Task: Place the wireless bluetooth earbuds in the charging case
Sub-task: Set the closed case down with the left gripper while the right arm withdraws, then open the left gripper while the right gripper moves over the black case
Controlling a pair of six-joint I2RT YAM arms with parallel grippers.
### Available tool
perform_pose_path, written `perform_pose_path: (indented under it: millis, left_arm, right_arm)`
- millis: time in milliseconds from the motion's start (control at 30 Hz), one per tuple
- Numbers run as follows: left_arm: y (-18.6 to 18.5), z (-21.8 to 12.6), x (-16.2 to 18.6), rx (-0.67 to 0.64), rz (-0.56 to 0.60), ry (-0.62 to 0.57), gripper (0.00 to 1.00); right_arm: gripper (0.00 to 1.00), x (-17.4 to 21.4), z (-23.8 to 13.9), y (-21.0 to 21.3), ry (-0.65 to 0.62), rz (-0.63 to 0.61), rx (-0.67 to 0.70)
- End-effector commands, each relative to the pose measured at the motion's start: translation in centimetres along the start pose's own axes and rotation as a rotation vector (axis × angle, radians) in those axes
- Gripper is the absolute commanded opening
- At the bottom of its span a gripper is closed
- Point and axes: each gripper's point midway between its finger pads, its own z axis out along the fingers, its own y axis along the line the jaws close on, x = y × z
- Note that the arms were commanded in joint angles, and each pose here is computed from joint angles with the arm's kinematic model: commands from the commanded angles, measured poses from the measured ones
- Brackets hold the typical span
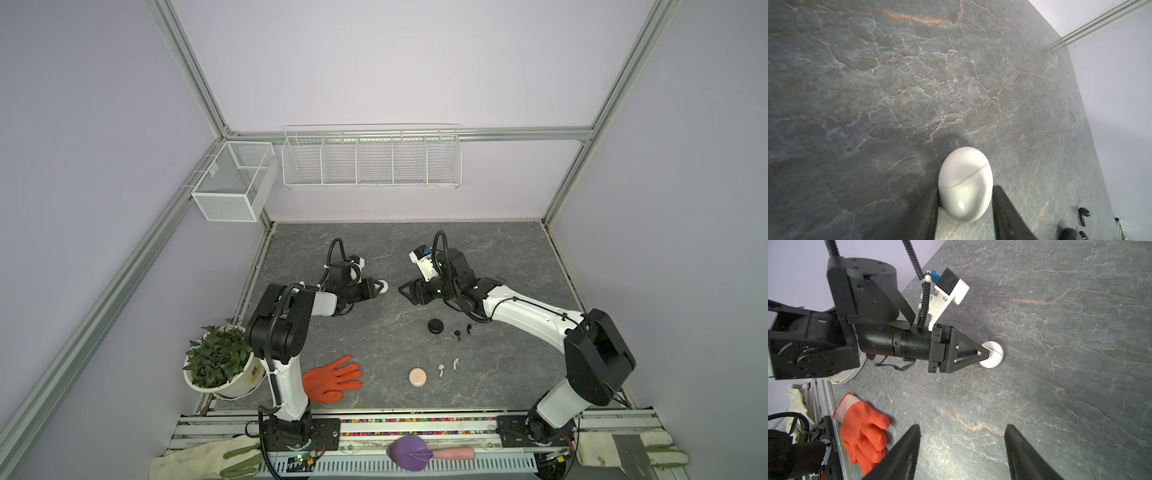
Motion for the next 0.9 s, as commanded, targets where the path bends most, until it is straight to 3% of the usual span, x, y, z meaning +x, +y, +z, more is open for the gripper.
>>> perform_pose_path:
  millis: [0, 333, 533, 700, 867]
  left_arm:
    - [1.6, 0.0, 1.0, -0.058, -0.019, 0.022, 0.44]
    - [2.5, 0.1, 1.3, -0.078, -0.053, 0.029, 0.46]
    - [1.2, -1.9, 1.1, -0.061, -0.059, -0.011, 0.48]
    - [0.4, -3.6, 1.6, -0.067, -0.029, -0.011, 0.51]
    - [-0.9, -5.5, 2.6, -0.035, -0.037, -0.035, 0.64]
  right_arm:
    - [0.68, -0.5, -0.2, 0.1, -0.005, -0.01, 0.009]
    - [0.7, 0.3, -0.6, -0.7, 0.043, -0.024, 0.049]
    - [0.74, 3.1, -1.8, -2.9, 0.236, 0.009, 0.171]
    - [0.75, 5.8, -4.5, -3.9, 0.314, -0.071, 0.245]
    - [0.75, 9.8, -6.1, -5.4, 0.464, -0.053, 0.318]
